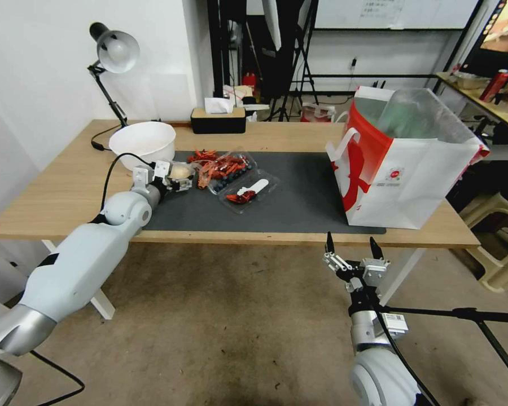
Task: Pick up the trash from the table and place it into the takeout bag.
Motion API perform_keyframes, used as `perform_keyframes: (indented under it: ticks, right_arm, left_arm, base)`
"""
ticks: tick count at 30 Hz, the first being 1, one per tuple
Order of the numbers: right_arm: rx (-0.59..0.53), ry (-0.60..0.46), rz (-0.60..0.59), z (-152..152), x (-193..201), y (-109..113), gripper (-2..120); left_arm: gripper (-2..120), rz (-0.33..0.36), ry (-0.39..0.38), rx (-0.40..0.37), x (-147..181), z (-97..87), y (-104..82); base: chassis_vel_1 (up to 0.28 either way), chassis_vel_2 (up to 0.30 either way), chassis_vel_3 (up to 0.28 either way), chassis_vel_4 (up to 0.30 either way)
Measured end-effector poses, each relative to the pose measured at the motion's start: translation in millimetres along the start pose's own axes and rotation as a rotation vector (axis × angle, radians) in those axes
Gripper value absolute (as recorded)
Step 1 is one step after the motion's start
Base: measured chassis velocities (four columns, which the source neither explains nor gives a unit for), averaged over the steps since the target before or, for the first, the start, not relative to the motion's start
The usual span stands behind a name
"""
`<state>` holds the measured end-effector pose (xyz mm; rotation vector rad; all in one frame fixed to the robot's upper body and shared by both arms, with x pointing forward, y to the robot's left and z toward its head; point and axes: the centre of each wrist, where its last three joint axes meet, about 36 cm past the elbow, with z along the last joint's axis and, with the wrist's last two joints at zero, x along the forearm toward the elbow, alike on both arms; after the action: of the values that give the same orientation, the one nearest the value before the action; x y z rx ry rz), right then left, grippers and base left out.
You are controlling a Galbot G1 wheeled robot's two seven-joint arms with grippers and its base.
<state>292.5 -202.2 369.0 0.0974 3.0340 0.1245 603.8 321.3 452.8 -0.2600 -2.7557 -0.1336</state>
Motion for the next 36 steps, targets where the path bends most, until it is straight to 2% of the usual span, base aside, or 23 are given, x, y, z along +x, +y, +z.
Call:
perform_keyframes:
  ticks: [1,4,5,7,8,10,11,17,22,24,26,27,29,30,31,32,33,35,36]
  right_arm:
    - [0.0,0.0,0.0,0,0,0,100]
    - [0.0,0.001,0.002,0,0,0,100]
    - [0.0,0.001,0.002,0,0,0,100]
    - [-0.001,0.001,0.002,1,0,0,100]
    - [-0.001,0.001,0.002,1,0,0,100]
    - [-0.002,0.002,0.003,1,0,1,100]
    - [-0.002,0.002,0.003,1,0,1,100]
    - [-0.001,0.002,0.002,2,0,1,100]
    - [-0.002,0.003,0.001,2,1,3,100]
    - [-0.001,0.004,0.0,3,1,3,100]
    - [-0.001,0.004,-0.001,3,1,3,100]
    - [-0.001,0.004,-0.001,4,1,4,100]
    - [0.0,0.003,-0.002,4,1,4,100]
    - [0.0,0.003,-0.002,4,1,4,100]
    - [0.0,0.004,-0.002,4,1,4,100]
    - [0.0,0.004,-0.002,4,1,4,100]
    - [0.0,0.004,-0.002,4,1,4,100]
    - [0.001,0.004,-0.002,4,1,4,100]
    - [0.001,0.004,-0.002,4,2,4,100]
  left_arm:
    - [79,0.0,0.0,0.0,0,0.0,0.0]
    - [66,0.002,0.0,-0.003,0,0.9,0.1]
    - [66,0.002,0.0,-0.003,0,0.9,0.1]
    - [54,0.003,-0.002,-0.005,1,1.4,0.9]
    - [54,0.003,-0.002,-0.005,1,1.4,0.9]
    - [44,0.007,-0.007,-0.01,3,1.9,1.8]
    - [44,0.007,-0.007,-0.01,3,1.9,1.8]
    - [18,0.039,-0.065,-0.027,13,0.8,4.5]
    - [9,0.088,-0.127,-0.036,19,-3.0,8.5]
    - [5,0.147,-0.191,-0.048,23,-6.2,12.5]
    - [5,0.155,-0.199,-0.05,24,-6.7,12.9]
    - [5,0.215,-0.272,-0.062,26,-12.9,14.5]
    - [5,0.287,-0.344,-0.062,26,-22.1,13.0]
    - [5,0.287,-0.344,-0.062,26,-22.1,13.0]
    - [5,0.321,-0.37,-0.063,26,-25.8,11.3]
    - [5,0.384,-0.417,-0.064,25,-35.0,5.9]
    - [5,0.384,-0.417,-0.064,25,-35.0,5.9]
    - [5,0.446,-0.459,-0.062,25,-46.4,-3.5]
    - [5,0.515,-0.503,-0.058,24,-61.1,-16.9]
  base:
    - [0.0,0.0,0.0,0.0]
    - [0.0,0.0,0.0,0.0]
    - [0.0,0.0,0.0,0.0]
    - [0.0,0.0,0.0,0.0]
    - [0.0,0.0,0.0,0.0]
    - [0.0,0.0,0.0,0.0]
    - [0.0,0.0,0.0,0.0]
    - [0.0,0.0,0.0,0.0]
    - [0.0,0.0,0.0,0.0]
    - [0.0,0.0,0.0,0.0]
    - [0.0,0.0,0.0,0.0]
    - [0.0,0.0,0.0,0.0]
    - [0.0,0.0,0.0,0.0]
    - [0.0,0.0,0.0,0.0]
    - [0.0,0.0,0.0,0.0]
    - [0.0,0.0,0.0,0.0]
    - [0.0,0.0,0.0,0.0]
    - [0.0,0.0,0.0,0.0]
    - [0.0,0.0,0.0,0.0]
